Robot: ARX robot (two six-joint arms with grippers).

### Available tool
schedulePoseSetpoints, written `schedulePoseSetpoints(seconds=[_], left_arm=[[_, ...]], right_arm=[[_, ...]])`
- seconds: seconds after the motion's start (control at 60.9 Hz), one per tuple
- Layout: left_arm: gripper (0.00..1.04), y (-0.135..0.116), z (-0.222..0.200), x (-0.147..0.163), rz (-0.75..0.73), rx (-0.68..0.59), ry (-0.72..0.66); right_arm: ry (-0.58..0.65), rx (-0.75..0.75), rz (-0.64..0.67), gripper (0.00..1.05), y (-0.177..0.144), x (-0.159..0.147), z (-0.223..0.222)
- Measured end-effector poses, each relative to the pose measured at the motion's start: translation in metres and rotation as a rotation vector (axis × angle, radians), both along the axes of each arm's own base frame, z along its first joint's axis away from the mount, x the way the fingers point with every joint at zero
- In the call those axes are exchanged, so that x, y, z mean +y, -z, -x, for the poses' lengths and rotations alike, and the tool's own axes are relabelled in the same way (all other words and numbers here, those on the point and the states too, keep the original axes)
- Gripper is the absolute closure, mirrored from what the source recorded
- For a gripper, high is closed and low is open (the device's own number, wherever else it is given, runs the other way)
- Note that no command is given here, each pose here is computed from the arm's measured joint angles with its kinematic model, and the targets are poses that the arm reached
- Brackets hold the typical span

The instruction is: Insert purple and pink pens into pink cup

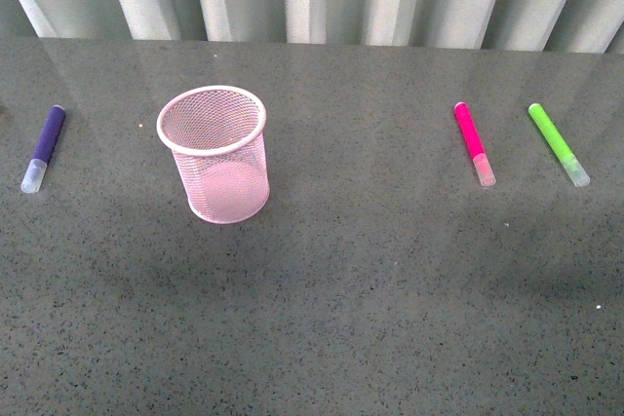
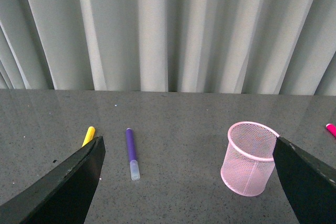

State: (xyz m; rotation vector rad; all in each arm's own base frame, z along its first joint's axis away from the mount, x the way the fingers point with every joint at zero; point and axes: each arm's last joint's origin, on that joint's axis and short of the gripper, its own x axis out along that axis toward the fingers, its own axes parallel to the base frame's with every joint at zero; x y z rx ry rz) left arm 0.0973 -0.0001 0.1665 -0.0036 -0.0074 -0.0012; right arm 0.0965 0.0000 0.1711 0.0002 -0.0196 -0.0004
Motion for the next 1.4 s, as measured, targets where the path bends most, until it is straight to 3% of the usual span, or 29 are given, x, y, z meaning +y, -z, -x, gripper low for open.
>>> schedulePoseSetpoints(seconds=[1.346, 1.396], left_arm=[[0.07, 0.0000, 0.0000, 0.0000, 0.000, 0.000, 0.000], [0.07, 0.0015, -0.0005, -0.0001, 0.028, 0.063, -0.042]], right_arm=[[0.000, 0.000, 0.000, 0.07, 0.0000, 0.0000, 0.0000], [0.000, 0.000, 0.000, 0.07, 0.0000, 0.0000, 0.0000]])
